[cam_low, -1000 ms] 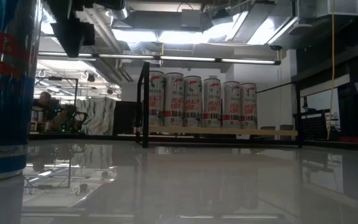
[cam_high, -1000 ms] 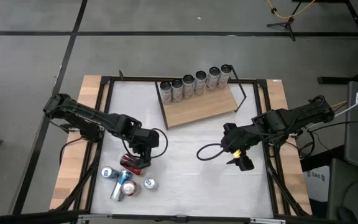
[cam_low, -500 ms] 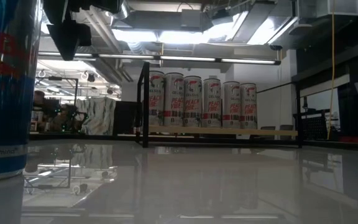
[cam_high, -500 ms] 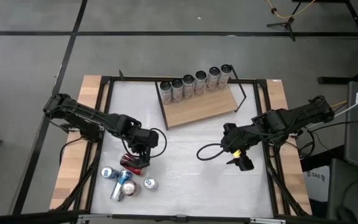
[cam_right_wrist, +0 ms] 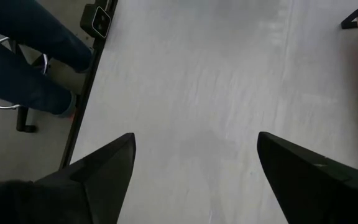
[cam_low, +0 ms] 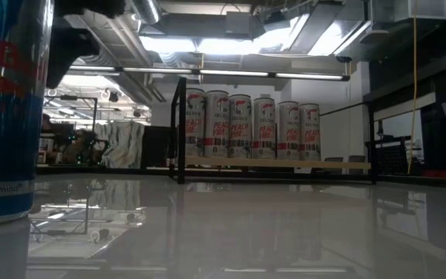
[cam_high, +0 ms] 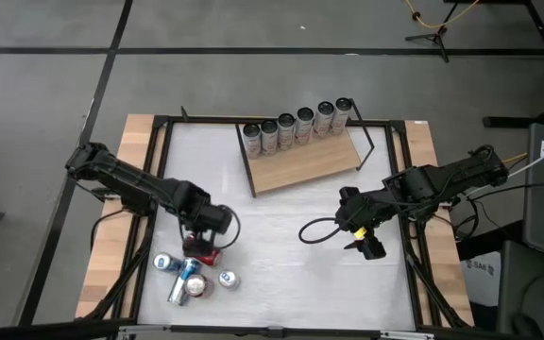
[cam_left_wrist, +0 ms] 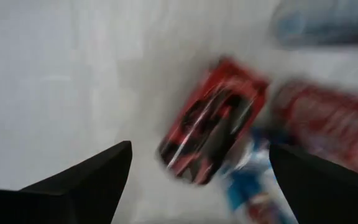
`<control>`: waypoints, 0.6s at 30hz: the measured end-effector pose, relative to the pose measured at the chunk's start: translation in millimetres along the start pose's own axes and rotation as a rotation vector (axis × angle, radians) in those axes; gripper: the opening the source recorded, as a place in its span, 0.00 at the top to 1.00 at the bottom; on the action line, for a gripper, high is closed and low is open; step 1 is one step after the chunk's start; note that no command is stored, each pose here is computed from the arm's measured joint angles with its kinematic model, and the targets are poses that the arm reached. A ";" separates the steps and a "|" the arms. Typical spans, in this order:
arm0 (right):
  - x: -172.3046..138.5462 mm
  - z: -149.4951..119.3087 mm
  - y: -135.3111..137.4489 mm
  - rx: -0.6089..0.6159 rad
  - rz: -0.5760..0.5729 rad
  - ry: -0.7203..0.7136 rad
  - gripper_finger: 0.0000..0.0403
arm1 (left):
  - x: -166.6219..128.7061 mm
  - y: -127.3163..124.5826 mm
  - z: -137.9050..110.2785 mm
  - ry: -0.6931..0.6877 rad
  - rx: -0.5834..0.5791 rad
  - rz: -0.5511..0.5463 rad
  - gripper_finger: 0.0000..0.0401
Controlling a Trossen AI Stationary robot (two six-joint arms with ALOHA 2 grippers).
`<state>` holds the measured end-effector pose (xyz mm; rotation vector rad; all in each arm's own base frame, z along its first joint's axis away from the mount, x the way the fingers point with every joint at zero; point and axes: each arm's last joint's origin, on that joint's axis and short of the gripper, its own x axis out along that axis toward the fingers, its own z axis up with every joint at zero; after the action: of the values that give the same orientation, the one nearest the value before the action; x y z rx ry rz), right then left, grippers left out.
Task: Place canned beverage on shelf
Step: Put the red black soda can on the shelf
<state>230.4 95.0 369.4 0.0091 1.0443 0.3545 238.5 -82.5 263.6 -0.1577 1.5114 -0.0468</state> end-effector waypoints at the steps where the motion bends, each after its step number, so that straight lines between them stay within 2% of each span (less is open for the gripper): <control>1: 0.0 0.0 0.0 0.000 0.000 0.000 0.18 | 0.4 -2.1 -3.1 0.011 0.026 0.029 0.07; 7: 0.1 -0.1 0.0 0.000 0.000 0.000 0.18 | 13.0 -16.4 -14.5 -0.006 0.122 0.138 0.07; 13: 0.1 2.0 0.3 -0.003 0.004 -0.021 0.18 | 30.5 -22.3 -26.0 0.029 0.167 0.151 0.07; 18: 0.0 3.6 0.6 -0.005 0.006 -0.038 0.18 | 43.5 -27.6 -30.4 0.006 0.174 0.135 0.07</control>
<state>233.3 96.1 371.3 0.0148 1.0064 0.3614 212.7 -117.6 222.6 0.0841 1.5125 -0.0701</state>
